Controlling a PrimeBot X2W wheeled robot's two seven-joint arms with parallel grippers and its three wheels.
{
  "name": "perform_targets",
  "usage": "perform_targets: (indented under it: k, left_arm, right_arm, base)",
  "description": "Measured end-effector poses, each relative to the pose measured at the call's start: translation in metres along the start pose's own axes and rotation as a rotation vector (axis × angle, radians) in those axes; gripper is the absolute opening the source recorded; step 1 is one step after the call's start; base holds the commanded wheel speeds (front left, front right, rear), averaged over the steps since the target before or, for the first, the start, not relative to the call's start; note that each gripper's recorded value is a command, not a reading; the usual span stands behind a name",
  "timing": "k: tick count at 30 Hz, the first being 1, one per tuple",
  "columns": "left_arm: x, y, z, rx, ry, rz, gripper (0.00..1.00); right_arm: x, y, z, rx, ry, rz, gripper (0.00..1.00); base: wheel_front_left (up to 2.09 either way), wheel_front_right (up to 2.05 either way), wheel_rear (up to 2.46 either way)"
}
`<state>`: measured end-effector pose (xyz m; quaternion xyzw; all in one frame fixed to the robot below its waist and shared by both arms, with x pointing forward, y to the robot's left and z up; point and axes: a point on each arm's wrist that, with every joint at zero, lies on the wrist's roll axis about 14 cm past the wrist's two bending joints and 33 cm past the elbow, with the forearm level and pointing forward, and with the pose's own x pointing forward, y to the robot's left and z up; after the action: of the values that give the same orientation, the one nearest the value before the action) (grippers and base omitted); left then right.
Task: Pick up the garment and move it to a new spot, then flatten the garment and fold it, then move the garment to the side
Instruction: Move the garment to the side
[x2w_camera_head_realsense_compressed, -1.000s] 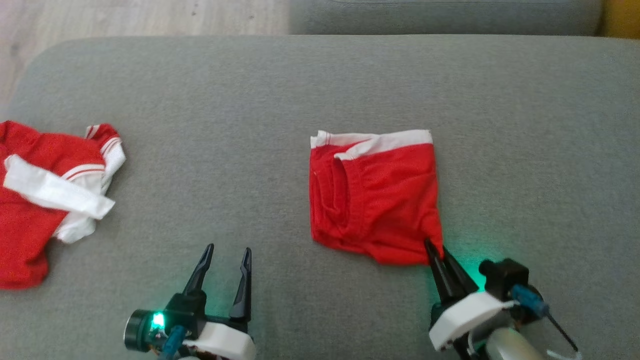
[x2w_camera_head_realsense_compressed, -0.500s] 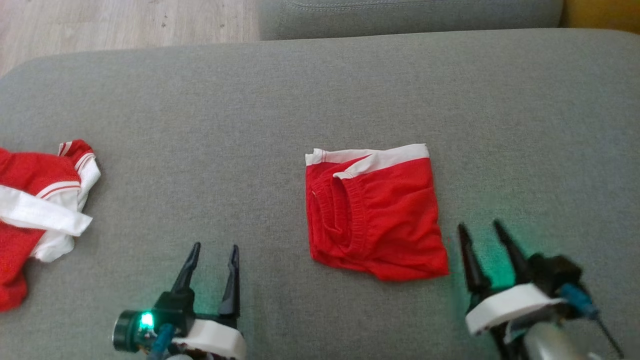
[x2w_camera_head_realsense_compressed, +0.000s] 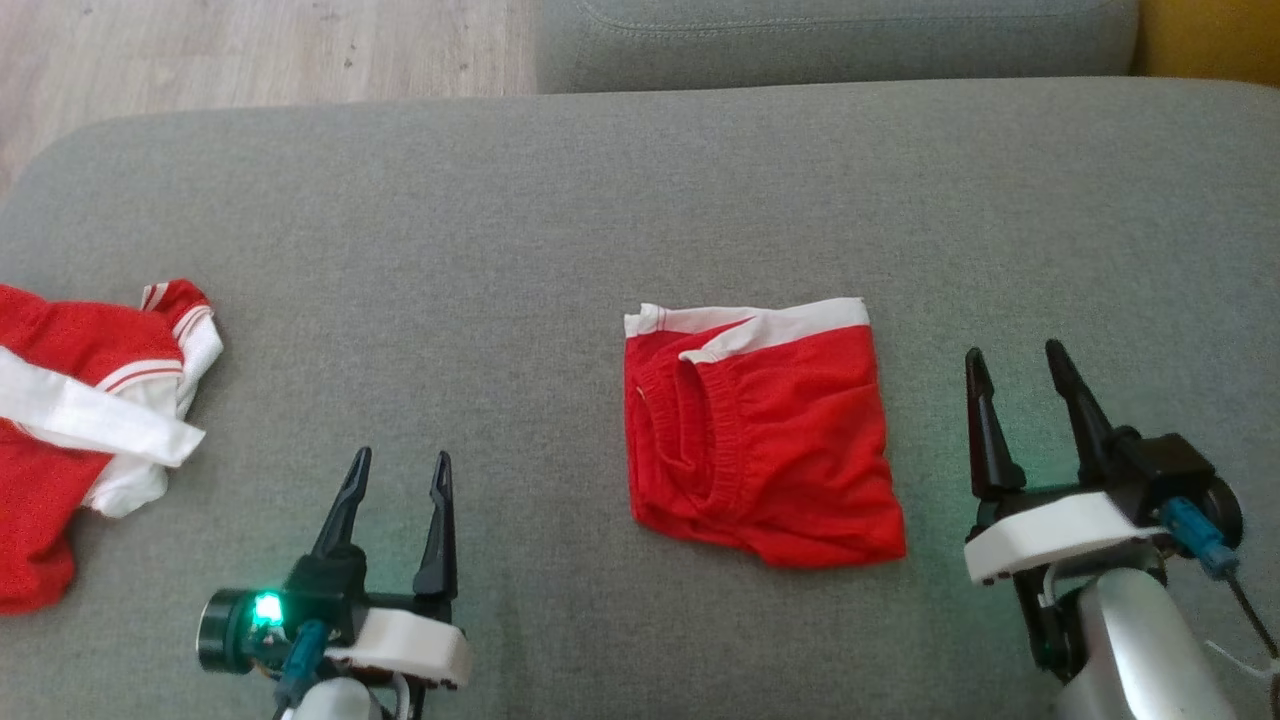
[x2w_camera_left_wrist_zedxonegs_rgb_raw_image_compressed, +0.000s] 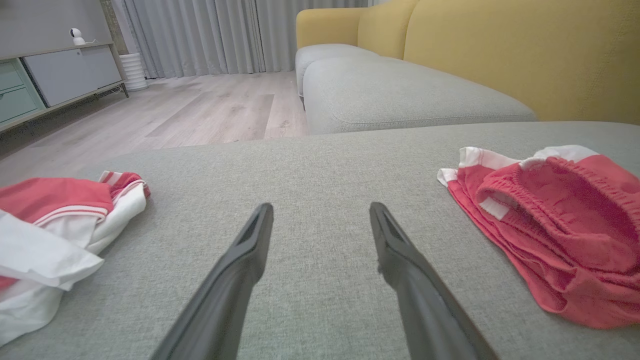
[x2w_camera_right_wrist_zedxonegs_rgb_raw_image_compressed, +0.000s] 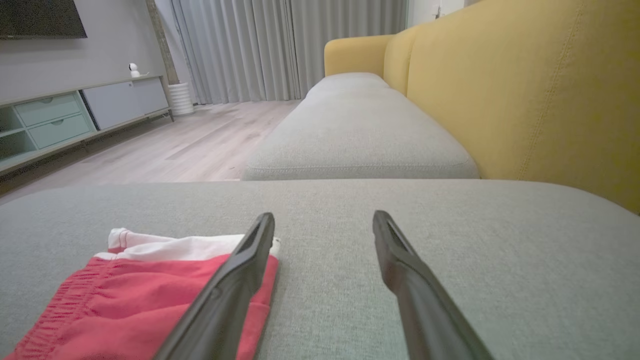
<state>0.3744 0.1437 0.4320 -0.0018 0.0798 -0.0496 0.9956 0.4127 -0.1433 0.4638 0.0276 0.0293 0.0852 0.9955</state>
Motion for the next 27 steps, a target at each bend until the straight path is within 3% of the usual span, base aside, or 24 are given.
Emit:
perform_targets:
  k: [7,13,22,24,27]
  left_arm:
    - [-0.007,0.002,-0.004,-0.001,0.011,0.014,1.0]
    - [-0.008,0.003,-0.012,-0.019,0.035,0.021,1.0]
    - [-0.02,0.011,-0.033,-0.029,0.1,0.044,1.0]
    - [-0.022,0.015,-0.036,-0.031,0.111,0.06,1.0]
    - [-0.023,0.017,-0.039,-0.033,0.122,0.065,1.0]
  right_arm:
    - [-0.003,0.008,-0.013,0.012,0.043,0.02,1.0]
    - [-0.009,0.032,-0.062,0.025,0.204,0.093,1.0]
    - [0.011,0.054,-0.106,-0.006,0.368,0.175,0.99]
    - [0.017,0.057,-0.108,-0.009,0.38,0.186,0.0]
    - [0.026,0.058,-0.107,-0.012,0.383,0.189,0.0]
  base:
    - [0.0,0.0,0.0]
    - [0.0,0.0,0.0]
    - [0.0,0.0,0.0]
    - [0.0,0.0,0.0]
    - [0.0,0.0,0.0]
